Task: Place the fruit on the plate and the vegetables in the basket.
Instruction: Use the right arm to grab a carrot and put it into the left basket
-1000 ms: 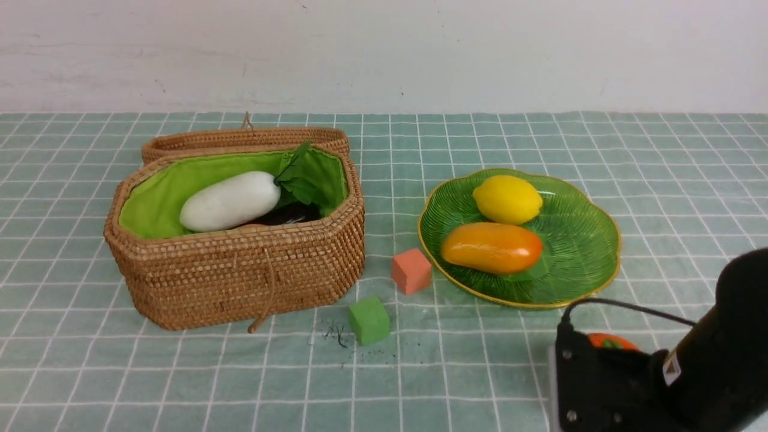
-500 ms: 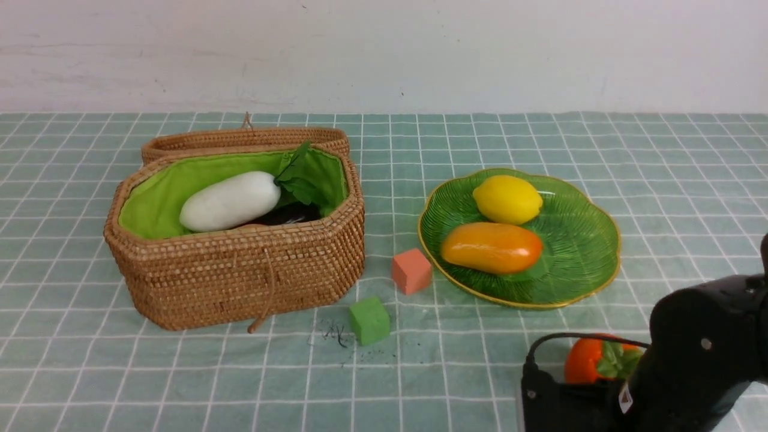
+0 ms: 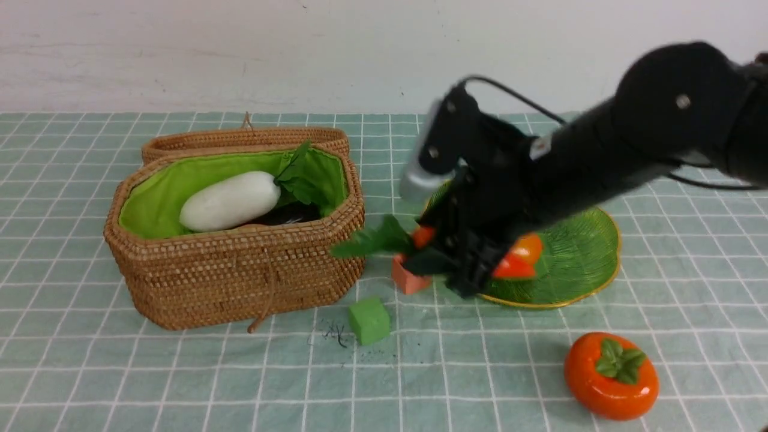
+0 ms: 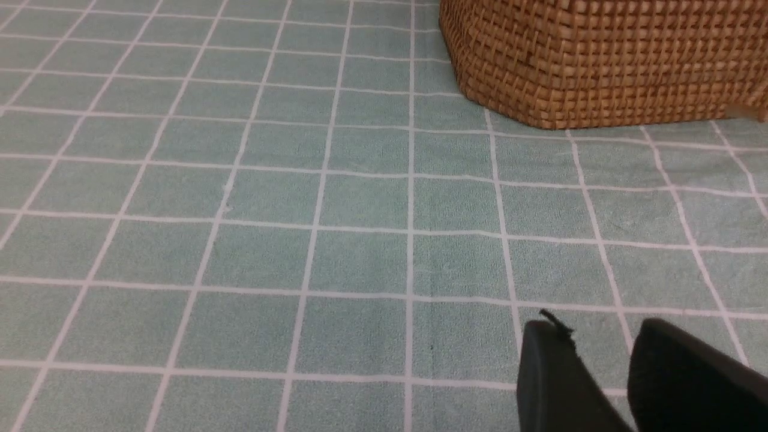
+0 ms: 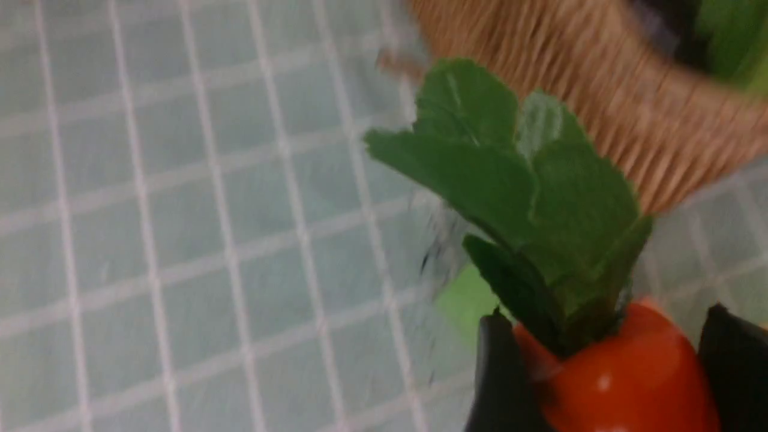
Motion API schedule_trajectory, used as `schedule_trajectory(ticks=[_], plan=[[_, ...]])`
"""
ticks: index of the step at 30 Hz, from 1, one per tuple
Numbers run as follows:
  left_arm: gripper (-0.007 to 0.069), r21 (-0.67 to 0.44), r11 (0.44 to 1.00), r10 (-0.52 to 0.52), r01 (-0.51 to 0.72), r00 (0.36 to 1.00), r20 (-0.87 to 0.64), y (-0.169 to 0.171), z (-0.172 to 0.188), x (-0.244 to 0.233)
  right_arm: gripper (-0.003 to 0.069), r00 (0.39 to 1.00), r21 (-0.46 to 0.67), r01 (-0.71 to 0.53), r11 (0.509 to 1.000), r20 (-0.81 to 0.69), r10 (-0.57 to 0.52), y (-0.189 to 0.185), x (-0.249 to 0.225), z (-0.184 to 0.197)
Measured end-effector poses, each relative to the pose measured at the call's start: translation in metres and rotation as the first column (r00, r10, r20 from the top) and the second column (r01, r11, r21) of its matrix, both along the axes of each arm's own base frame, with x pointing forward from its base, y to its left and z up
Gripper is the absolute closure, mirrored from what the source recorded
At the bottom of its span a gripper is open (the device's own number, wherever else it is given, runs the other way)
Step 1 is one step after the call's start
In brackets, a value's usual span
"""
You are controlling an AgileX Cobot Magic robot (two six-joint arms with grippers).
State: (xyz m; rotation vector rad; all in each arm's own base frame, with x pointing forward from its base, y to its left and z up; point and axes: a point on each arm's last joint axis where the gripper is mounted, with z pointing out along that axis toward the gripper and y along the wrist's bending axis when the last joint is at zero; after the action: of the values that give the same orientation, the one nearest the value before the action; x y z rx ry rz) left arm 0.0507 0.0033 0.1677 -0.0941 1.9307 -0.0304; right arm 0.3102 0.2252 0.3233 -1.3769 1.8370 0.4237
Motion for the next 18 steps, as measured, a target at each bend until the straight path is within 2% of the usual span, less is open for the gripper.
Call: schedule_trajectory(ticks=[1,2,3,4,5,7,8,13,16,18], plan=[[0.0428,0.0,1.0,0.0,0.0,1.0,0.0,0.0,0.0,0.0,0.0258,1.0,0.012,0.0,1.0,0.005,0.0,0.002,0.002,0.001],[0.0426,0.0,1.0,0.0,0.0,1.0,0.0,0.0,0.0,0.0,0.0258,1.0,0.126,0.002,0.992,0.026,-0.005,0.02,0.023,0.009],[0.0425,0.0,1.0,0.0,0.0,1.0,0.0,0.0,0.0,0.0,0.0258,0.999,0.175,-0.007,0.985,0.051,-0.002,0.028,0.034,0.015],[0.0424,0.0,1.0,0.0,0.0,1.0,0.0,0.0,0.0,0.0,0.0258,0.999,0.183,-0.001,0.983,0.036,-0.006,0.03,0.036,0.011],[0.0423,0.0,1.0,0.0,0.0,1.0,0.0,0.0,0.0,0.0,0.0258,0.998,0.267,-0.007,0.964,0.058,-0.008,0.044,0.053,0.015],[0.0421,0.0,1.0,0.0,0.0,1.0,0.0,0.0,0.0,0.0,0.0258,0.997,0.328,-0.006,0.945,0.071,-0.018,0.059,0.071,0.008],[0.0419,0.0,1.0,0.0,0.0,1.0,0.0,0.0,0.0,0.0,0.0258,0.994,0.392,-0.001,0.92,0.098,-0.041,0.075,0.088,0.003],[0.0413,0.0,1.0,0.0,0.0,1.0,0.0,0.0,0.0,0.0,0.0258,0.984,0.441,0.036,0.897,0.142,-0.109,0.1,0.11,-0.016],[0.041,0.0,1.0,0.0,0.0,1.0,0.0,0.0,0.0,0.0,0.0256,0.985,0.436,0.022,0.9,0.146,-0.095,0.105,0.108,-0.02],[0.0408,0.0,1.0,0.0,0.0,1.0,0.0,0.0,0.0,0.0,0.0205,0.985,0.436,0.007,0.9,0.15,-0.081,0.105,0.107,-0.017]])
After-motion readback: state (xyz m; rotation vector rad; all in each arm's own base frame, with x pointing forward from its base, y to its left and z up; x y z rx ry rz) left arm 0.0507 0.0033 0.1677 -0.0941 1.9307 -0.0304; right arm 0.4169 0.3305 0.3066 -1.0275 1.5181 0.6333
